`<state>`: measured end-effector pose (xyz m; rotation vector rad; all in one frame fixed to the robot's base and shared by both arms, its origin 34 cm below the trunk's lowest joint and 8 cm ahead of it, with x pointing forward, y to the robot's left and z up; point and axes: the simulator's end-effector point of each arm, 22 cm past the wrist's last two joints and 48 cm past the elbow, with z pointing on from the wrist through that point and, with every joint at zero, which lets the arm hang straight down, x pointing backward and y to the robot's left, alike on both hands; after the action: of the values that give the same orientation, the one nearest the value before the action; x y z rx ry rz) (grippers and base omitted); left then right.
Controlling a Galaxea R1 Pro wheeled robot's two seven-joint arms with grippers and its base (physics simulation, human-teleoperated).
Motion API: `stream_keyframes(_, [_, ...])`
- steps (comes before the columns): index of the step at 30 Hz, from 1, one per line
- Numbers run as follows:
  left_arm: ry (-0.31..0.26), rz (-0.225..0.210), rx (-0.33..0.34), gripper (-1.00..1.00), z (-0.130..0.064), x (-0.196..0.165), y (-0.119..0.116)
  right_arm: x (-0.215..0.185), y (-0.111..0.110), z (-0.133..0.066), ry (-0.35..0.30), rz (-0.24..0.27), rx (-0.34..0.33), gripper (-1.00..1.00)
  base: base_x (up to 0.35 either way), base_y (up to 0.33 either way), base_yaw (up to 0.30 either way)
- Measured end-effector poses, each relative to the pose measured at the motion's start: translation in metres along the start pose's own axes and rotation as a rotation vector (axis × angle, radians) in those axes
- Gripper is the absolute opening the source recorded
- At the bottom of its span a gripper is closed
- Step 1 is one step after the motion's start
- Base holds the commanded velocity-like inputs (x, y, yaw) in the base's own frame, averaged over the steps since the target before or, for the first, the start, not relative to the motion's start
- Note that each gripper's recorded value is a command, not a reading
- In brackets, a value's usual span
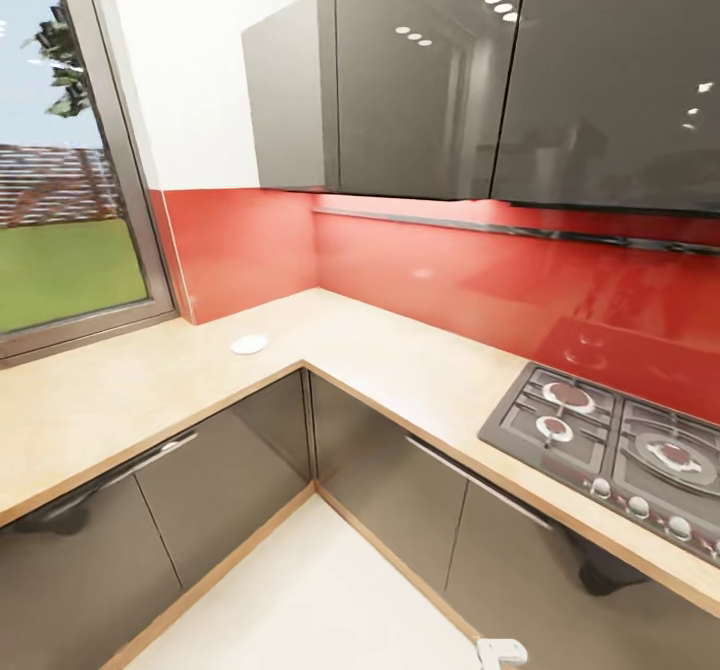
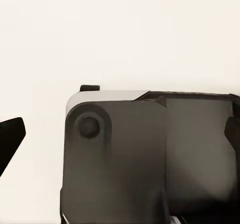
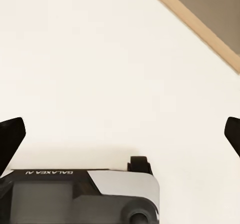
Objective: Set up a coffee station on the kitchen countertop: keep the coffee maker on the countertop, move the bottle of coffee from the kitchen shelf to the counter next to the coffee maker, place a paper coffee filter on top of the coffee maker, put the saucer next to the coffee maker with the coffee cup on the saucer, and place the electric kettle next to the coffee maker.
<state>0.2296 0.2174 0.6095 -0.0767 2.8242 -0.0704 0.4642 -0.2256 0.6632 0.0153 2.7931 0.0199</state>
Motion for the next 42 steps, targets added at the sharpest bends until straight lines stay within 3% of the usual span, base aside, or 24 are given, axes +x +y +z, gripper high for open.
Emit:
stream_keyframes(15, [0.0, 0.0, 0.0, 1.0, -0.013, 0.002, 0.0, 0.001, 0.0, -0.013, 0.001, 0.0, 0.0, 1.0, 0.0, 0.0, 0.288])
stream_keyframes(30, [-0.001, 0.0, 0.0, 1.0, -0.023, 0.003, -0.001, 0.003, 0.0, -0.023, -0.001, 0.0, 0.0, 1.0, 0.0, 0.0, 0.028])
stream_keyframes(42, [-0.014, 0.001, 0.0, 1.0, -0.023, -0.001, -0.001, -0.003, 0.0, -0.026, -0.016, -0.008, 0.0, 1.0, 0.0, 0.0, 0.213])
